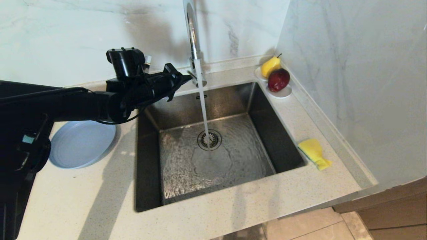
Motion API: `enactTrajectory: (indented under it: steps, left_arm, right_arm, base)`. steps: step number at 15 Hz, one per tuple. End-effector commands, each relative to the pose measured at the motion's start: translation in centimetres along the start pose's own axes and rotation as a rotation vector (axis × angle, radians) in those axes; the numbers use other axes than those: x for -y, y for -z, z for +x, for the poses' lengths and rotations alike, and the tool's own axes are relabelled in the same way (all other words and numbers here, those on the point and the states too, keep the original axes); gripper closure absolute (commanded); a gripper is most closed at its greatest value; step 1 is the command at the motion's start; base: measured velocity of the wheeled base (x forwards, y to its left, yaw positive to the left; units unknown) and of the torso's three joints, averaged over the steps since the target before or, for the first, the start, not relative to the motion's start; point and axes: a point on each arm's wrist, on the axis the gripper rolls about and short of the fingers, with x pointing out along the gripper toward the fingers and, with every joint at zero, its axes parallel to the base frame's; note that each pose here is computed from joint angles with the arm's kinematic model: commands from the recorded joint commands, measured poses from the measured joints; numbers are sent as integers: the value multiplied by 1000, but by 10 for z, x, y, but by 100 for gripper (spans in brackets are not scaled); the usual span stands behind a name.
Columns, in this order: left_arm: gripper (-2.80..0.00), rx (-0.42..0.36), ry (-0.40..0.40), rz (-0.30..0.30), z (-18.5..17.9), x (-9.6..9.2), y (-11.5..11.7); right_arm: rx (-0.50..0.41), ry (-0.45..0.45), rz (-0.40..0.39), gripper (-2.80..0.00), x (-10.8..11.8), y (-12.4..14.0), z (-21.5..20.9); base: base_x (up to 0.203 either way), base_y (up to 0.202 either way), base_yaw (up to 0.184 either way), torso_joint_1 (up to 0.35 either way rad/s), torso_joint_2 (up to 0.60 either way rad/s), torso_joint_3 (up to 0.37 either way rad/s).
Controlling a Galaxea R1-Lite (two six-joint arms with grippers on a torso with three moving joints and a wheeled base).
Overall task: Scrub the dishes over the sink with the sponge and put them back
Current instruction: Turn off the faucet
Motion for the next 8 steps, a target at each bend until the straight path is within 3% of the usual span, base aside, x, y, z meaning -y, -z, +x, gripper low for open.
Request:
enactTrajectory:
  steps: [1,8]
  left_arm:
    - [0,-5,-5,-11,7,-10,4]
    - [0,81,1,-28,25,-18,-3]
  right_arm:
    - [-2,0,-1,0,0,0,0]
    - [-2,0,-1,0,0,0,0]
  base:
    - [0,0,0,0,0,0]
    - [0,0,0,0,0,0]
